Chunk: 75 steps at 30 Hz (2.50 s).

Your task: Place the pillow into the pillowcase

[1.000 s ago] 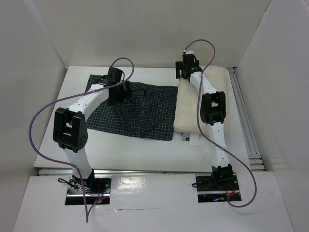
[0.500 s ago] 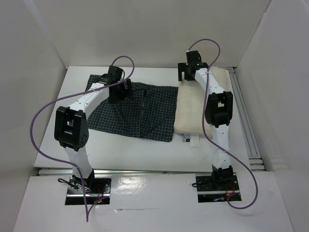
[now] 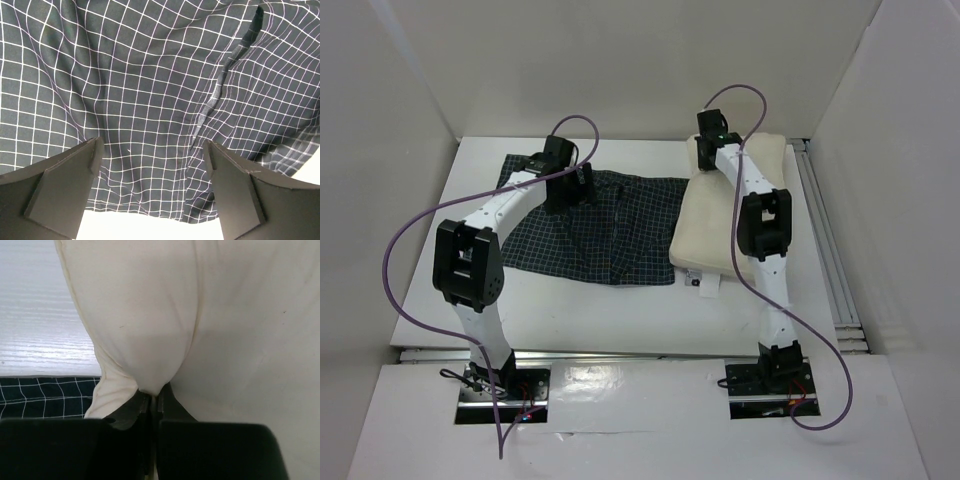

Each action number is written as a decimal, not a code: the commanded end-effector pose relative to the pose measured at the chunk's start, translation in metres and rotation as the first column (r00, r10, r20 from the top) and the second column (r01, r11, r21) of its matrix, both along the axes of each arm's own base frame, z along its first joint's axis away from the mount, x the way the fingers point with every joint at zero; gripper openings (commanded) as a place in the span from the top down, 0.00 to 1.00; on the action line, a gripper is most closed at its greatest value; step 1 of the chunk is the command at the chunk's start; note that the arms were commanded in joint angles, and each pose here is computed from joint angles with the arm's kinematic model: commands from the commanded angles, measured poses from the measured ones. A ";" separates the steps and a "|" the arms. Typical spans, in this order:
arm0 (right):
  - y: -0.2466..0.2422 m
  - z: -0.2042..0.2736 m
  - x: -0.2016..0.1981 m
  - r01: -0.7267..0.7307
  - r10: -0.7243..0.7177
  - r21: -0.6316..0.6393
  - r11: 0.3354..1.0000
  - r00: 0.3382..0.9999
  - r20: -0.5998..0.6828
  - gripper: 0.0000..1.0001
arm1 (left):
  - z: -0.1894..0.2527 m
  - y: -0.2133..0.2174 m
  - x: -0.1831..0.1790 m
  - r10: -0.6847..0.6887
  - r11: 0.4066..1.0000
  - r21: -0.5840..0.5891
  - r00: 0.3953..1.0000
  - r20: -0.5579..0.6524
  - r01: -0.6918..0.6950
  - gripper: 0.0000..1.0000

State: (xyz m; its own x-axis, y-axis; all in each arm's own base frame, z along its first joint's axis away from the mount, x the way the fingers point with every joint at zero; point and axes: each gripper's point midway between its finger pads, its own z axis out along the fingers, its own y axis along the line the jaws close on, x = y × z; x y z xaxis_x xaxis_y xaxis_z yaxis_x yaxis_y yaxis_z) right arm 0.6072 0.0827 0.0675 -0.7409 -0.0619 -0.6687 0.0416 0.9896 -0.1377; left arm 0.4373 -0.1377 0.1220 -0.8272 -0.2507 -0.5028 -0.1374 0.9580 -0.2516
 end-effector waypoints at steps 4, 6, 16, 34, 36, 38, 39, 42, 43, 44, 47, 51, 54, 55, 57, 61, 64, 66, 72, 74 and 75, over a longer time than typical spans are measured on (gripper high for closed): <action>0.006 0.011 0.015 -0.115 0.117 -0.027 0.993 0.988 0.099 1.00 | 0.021 -0.002 0.007 -0.008 1.000 -0.007 0.998 0.064 0.008 0.00; -0.021 0.080 0.025 -0.093 0.128 -0.151 0.984 0.963 0.239 1.00 | 0.017 0.000 0.006 -0.001 1.000 0.005 0.998 0.058 0.001 0.00; -0.007 0.296 -0.007 -0.493 0.706 -0.507 0.707 0.527 0.473 1.00 | 0.017 0.007 0.003 0.021 1.000 0.007 0.998 0.055 -0.021 0.00; 0.087 0.067 -0.232 -0.809 0.804 -0.005 0.587 0.583 0.114 1.00 | 0.043 0.070 0.010 0.193 0.981 -0.037 0.977 0.090 -0.191 0.00; 0.080 0.090 -0.224 -0.748 0.740 -0.066 0.661 0.634 0.223 1.00 | 0.043 0.068 0.010 0.187 0.982 -0.049 0.978 0.099 -0.182 0.00; 0.081 0.089 -0.231 -0.722 0.700 -0.024 0.692 0.662 0.267 1.00 | 0.038 0.060 0.006 0.160 0.985 -0.081 0.984 0.078 -0.153 0.00; 0.080 0.104 -0.225 -0.697 0.669 -0.041 0.716 0.668 0.326 1.00 | 0.033 0.058 0.004 0.154 0.985 -0.086 0.986 0.069 -0.148 0.00; 0.077 0.119 -0.216 -0.628 0.578 0.000 0.779 0.717 0.391 1.00 | 0.027 0.046 -0.003 0.126 0.989 -0.086 0.990 0.067 -0.120 0.00; 0.077 0.117 -0.213 -0.617 0.567 0.011 0.787 0.730 0.382 1.00 | 0.023 0.038 -0.007 0.106 0.991 -0.083 0.993 0.058 -0.101 0.00; 0.082 0.127 -0.209 -0.627 0.570 0.024 0.779 0.723 0.392 0.96 | 0.019 0.037 -0.009 0.106 0.993 -0.066 0.993 0.058 -0.102 0.01; 0.103 0.113 -0.223 -0.710 0.659 0.105 0.697 0.691 0.295 0.85 | 0.014 0.023 -0.015 0.081 0.997 -0.020 0.995 0.061 -0.080 0.01; 0.123 0.106 -0.241 -0.749 0.723 0.116 0.652 0.661 0.203 0.00 | 0.005 0.012 -0.020 0.067 0.998 -0.011 0.997 0.041 -0.067 0.01; 0.124 0.119 -0.237 -0.722 0.698 0.063 0.689 0.684 0.212 0.00 | -0.001 0.013 -0.022 0.067 0.998 -0.005 0.998 0.022 -0.067 0.01; 0.121 0.134 -0.232 -0.704 0.678 0.018 0.710 0.690 0.254 0.00 | -0.001 0.014 -0.021 0.072 0.997 0.003 0.997 0.024 -0.072 0.01; 0.109 0.158 -0.213 -0.584 0.548 0.003 0.812 0.763 0.343 0.00 | -0.002 0.014 -0.019 0.072 0.997 0.003 0.997 0.023 -0.072 0.01; 0.078 0.186 -0.177 -0.222 0.139 0.150 0.963 0.893 0.429 0.00 | -0.003 0.011 -0.014 0.066 0.998 -0.005 0.998 0.020 -0.066 0.01; 0.070 0.157 -0.163 0.082 -0.161 0.283 0.956 0.950 0.269 0.00 | -0.003 0.008 -0.011 0.060 0.998 -0.012 0.998 0.013 -0.060 0.01; 0.075 0.111 -0.161 0.161 -0.197 0.237 0.958 0.971 0.136 0.00 | -0.004 0.008 -0.009 0.050 0.999 -0.005 0.999 0.015 -0.050 0.01; 0.072 0.039 -0.136 0.309 -0.309 0.082 0.948 0.951 -0.010 0.00 | -0.002 0.008 -0.006 0.044 0.999 0.002 0.999 0.018 -0.044 0.01; 0.062 0.017 -0.128 0.335 -0.333 0.054 0.941 0.942 -0.039 0.00 | -0.005 0.007 -0.008 0.039 0.999 -0.003 0.999 0.007 -0.039 0.01; 0.067 -0.011 -0.126 0.329 -0.325 0.040 0.944 0.943 -0.079 0.00 | -0.005 0.007 -0.008 0.039 0.999 -0.003 0.999 0.007 -0.039 0.01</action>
State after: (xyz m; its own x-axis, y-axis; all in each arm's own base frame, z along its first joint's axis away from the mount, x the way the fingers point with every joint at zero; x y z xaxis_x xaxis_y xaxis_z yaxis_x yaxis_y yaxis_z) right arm 0.4866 0.1731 0.0895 -0.7223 0.1812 -0.6674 0.2561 0.9665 -0.0147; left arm 0.4217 -0.1288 0.1131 -0.8192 -0.2814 -0.4997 -0.1778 0.9530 -0.2452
